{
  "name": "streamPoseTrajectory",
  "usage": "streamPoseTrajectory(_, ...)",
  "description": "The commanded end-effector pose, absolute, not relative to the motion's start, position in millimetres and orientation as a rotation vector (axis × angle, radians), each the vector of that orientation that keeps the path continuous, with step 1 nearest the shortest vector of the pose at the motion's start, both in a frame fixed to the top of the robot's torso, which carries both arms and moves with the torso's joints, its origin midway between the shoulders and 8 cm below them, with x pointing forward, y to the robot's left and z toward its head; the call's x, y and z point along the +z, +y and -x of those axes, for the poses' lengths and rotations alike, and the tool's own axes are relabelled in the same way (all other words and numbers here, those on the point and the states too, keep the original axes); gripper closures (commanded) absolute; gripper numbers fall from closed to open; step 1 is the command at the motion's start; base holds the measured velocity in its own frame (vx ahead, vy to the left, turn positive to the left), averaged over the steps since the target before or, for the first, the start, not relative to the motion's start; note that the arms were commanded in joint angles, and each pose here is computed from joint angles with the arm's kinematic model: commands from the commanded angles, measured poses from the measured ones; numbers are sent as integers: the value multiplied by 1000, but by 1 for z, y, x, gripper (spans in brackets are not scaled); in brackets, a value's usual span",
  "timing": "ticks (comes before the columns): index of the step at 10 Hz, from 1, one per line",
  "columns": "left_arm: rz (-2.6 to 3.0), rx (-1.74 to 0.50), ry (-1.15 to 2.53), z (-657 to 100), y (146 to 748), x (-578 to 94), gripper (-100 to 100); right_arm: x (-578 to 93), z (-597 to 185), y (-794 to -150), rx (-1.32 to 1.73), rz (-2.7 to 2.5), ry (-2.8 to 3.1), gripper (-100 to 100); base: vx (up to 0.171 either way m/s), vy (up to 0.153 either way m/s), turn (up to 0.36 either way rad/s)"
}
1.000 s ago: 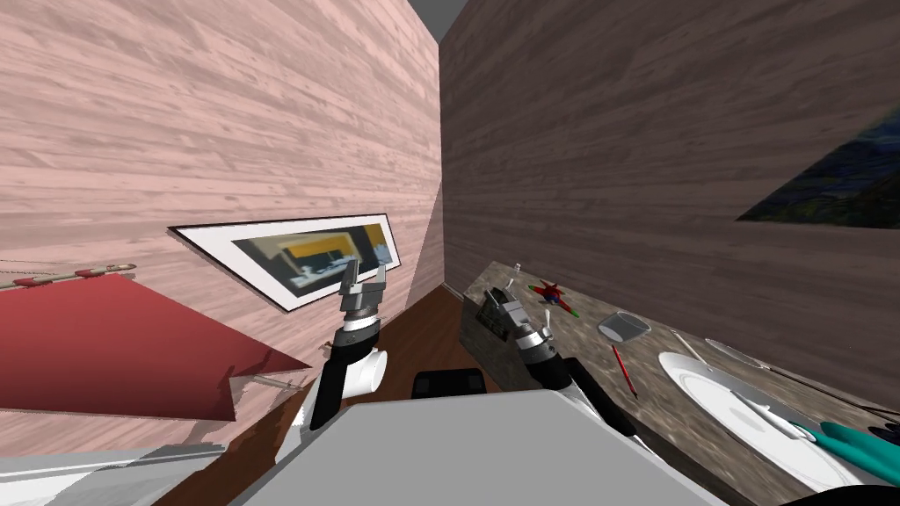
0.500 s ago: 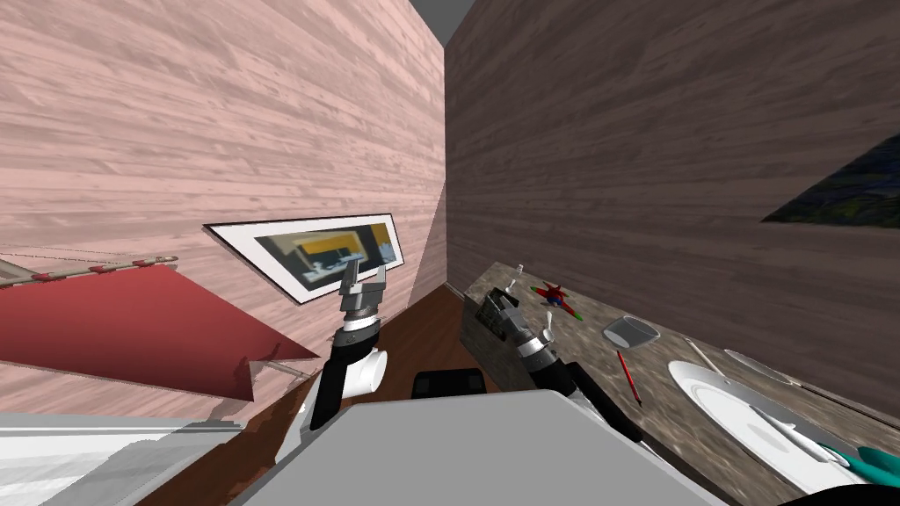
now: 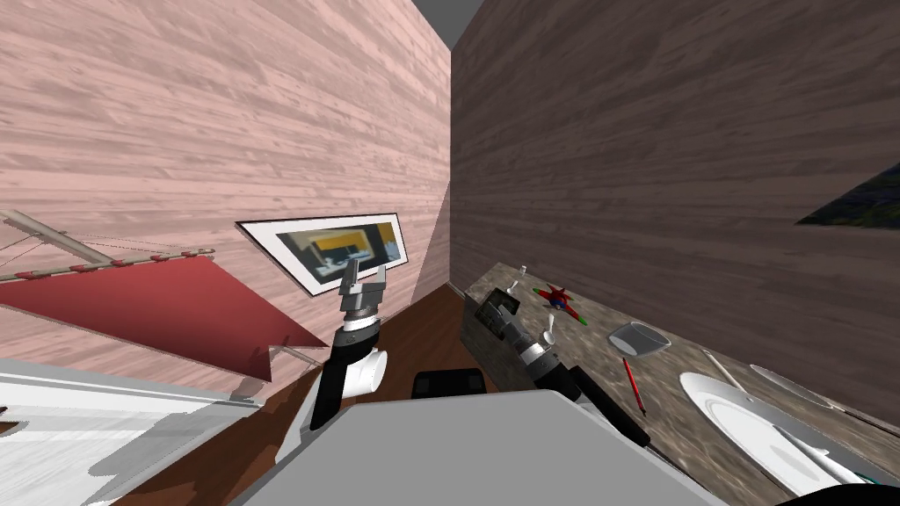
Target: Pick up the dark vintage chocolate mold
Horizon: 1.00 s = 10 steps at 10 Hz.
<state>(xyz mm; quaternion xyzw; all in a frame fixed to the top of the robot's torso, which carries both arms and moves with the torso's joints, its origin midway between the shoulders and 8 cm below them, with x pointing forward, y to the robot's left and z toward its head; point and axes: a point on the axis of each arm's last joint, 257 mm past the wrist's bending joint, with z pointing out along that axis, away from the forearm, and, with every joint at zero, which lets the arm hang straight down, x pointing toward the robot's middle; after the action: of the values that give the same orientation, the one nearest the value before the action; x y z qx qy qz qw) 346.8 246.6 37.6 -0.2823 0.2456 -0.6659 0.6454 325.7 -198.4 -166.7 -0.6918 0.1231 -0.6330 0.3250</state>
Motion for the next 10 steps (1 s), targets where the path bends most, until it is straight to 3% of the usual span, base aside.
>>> streamPoseTrajectory(1,643,-1516,559,-347,247,38,0,-179,-323,-202,-1589,1823,388,-100,-29,-46,117)
streamPoseTrajectory(10,643,-1516,559,-347,247,38,0,-247,-295,-225,-1202,1906,723,-100,-27,-36,98)
